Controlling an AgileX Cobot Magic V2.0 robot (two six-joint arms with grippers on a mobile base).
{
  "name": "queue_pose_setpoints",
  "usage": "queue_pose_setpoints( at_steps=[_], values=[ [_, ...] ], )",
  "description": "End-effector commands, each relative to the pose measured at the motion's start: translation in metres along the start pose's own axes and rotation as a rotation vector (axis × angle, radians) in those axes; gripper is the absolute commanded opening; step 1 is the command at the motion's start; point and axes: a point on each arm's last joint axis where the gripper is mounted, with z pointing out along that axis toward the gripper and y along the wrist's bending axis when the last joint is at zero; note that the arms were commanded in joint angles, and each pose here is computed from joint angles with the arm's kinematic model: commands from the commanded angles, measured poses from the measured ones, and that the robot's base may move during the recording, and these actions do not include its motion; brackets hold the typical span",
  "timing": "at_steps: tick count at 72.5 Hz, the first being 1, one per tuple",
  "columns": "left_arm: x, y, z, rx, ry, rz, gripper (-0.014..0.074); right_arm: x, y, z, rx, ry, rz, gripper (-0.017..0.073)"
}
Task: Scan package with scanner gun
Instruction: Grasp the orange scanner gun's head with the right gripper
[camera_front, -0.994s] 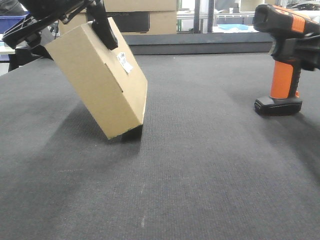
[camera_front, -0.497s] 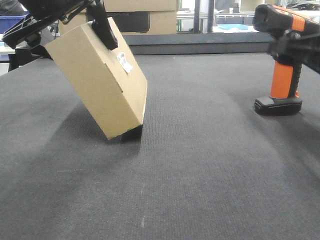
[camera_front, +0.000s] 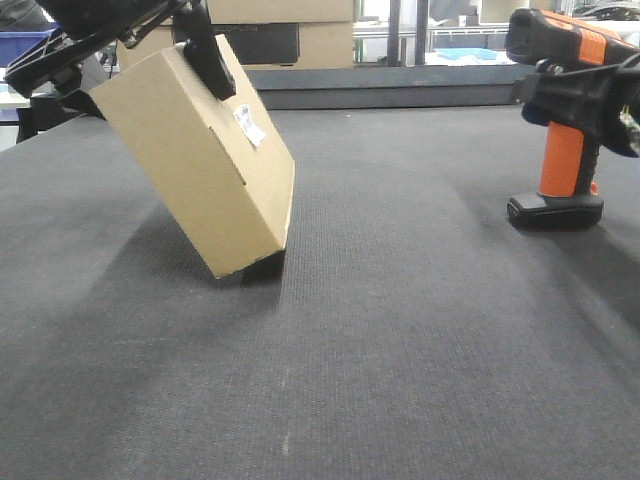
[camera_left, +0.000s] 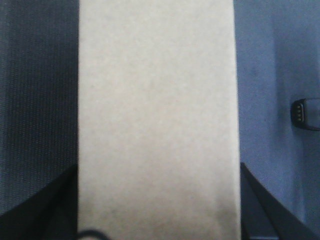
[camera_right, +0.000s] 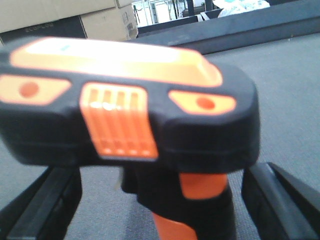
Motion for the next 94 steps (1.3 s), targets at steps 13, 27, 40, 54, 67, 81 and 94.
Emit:
queue_pose_setpoints(
  at_steps=[13,27,40,54,67,81,94],
  values=[
    [-0.002,-0.005,-0.005,0.018,-0.026,0.000,-0.0111,-0.005,0.002,0.015,0.017,-0.051,0.023,0.0558],
    [-0.002,-0.005,-0.005,0.018,-0.026,0.000,-0.0111,-0.008,0.002,0.021,0.039,-0.060,0.045,0.0558],
    [-0.002,-0.005,-0.005,0.018,-0.026,0.000,-0.0111,-0.008,0.000,0.020,0.062,-0.062,0.061,0.0558],
    [-0.002,-0.005,-0.005,0.018,-0.026,0.000,-0.0111,-0.008,0.000,0.020,0.062,-0.062,0.061,0.0558],
    [-0.002,-0.005,-0.005,0.018,-0.026,0.000,-0.0111,-0.008,0.000,0.020,0.062,-0.062,0.061,0.0435],
    [-0.002,-0.005,-0.005,0.018,-0.026,0.000,-0.0111,-0.008,0.000,0.021,0.062,-0.060,0.061,0.0094],
    [-0.002,-0.005,-0.005,0.018,-0.026,0.000,-0.0111,-0.008,0.000,0.021,0.059,-0.062,0.059,-0.0167]
  ],
)
